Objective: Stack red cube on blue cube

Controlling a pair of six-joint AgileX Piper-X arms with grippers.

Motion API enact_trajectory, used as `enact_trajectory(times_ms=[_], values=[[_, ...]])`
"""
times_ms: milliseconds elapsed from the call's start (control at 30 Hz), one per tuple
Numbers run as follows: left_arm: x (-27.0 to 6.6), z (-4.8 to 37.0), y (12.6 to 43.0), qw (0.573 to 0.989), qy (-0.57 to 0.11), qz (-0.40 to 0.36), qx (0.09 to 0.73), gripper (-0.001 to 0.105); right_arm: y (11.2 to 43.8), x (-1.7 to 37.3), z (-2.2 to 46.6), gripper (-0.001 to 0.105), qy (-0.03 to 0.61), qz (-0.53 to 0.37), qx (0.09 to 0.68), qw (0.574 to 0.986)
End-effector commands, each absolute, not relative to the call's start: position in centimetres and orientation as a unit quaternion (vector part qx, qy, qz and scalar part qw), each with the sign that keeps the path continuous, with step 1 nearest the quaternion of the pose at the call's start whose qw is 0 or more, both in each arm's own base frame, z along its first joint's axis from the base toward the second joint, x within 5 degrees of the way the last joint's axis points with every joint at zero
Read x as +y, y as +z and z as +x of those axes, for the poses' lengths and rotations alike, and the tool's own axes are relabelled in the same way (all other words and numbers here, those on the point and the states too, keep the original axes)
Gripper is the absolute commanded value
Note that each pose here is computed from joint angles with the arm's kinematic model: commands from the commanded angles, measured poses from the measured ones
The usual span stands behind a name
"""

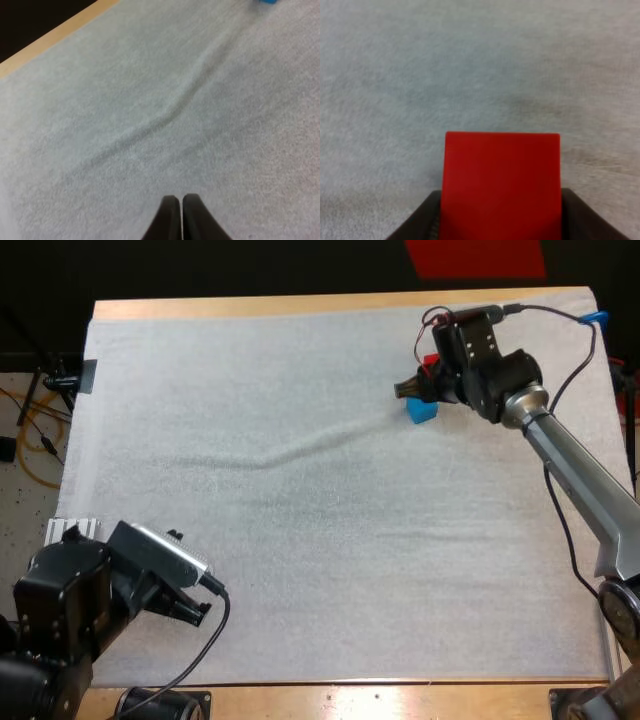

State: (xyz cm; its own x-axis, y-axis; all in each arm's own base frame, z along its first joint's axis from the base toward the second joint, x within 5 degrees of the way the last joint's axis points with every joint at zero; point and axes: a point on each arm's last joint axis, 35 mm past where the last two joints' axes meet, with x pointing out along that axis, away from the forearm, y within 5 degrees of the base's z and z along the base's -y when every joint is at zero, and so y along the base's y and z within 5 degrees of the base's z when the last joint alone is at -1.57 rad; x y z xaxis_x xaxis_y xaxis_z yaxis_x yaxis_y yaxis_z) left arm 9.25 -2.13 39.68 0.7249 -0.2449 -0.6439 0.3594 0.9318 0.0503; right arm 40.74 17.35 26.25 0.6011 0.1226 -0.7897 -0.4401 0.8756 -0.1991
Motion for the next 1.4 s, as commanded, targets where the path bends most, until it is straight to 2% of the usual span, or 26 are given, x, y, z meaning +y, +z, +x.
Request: enact_trajectory(times_ms=[0, 67, 233, 400, 767, 1067, 1367], values=[[-2.3, 9.6, 39.8, 0.926, -0.173, 0.084, 0.324, 0.0, 26.4, 17.6, 40.8, 0.018, 0.179, -0.192, 0.394, 0.881], [-2.4, 9.9, 39.8, 0.925, -0.182, 0.08, 0.324, 0.0, 25.8, 17.7, 41.0, 0.019, 0.192, -0.198, 0.383, 0.881], [-2.5, 10.4, 39.6, 0.921, -0.184, 0.079, 0.334, 0.0, 23.7, 17.9, 41.6, 0.029, 0.204, -0.204, 0.4, 0.87], [-2.5, 10.4, 39.6, 0.921, -0.184, 0.079, 0.334, 0.0, 21.2, 18.2, 42.2, 0.028, 0.208, -0.216, 0.416, 0.859], [-2.5, 10.4, 39.6, 0.921, -0.184, 0.079, 0.334, 0.0, 19.1, 18.3, 43.0, 0.028, 0.193, -0.22, 0.428, 0.855], [-2.5, 10.4, 39.6, 0.921, -0.184, 0.079, 0.334, 0.0, 19.1, 17.6, 43.4, 0.028, 0.173, -0.211, 0.427, 0.862], [-2.5, 10.4, 39.6, 0.921, -0.184, 0.079, 0.334, 0.0, 19.1, 17.4, 43.5, 0.029, 0.198, -0.193, 0.427, 0.861]])
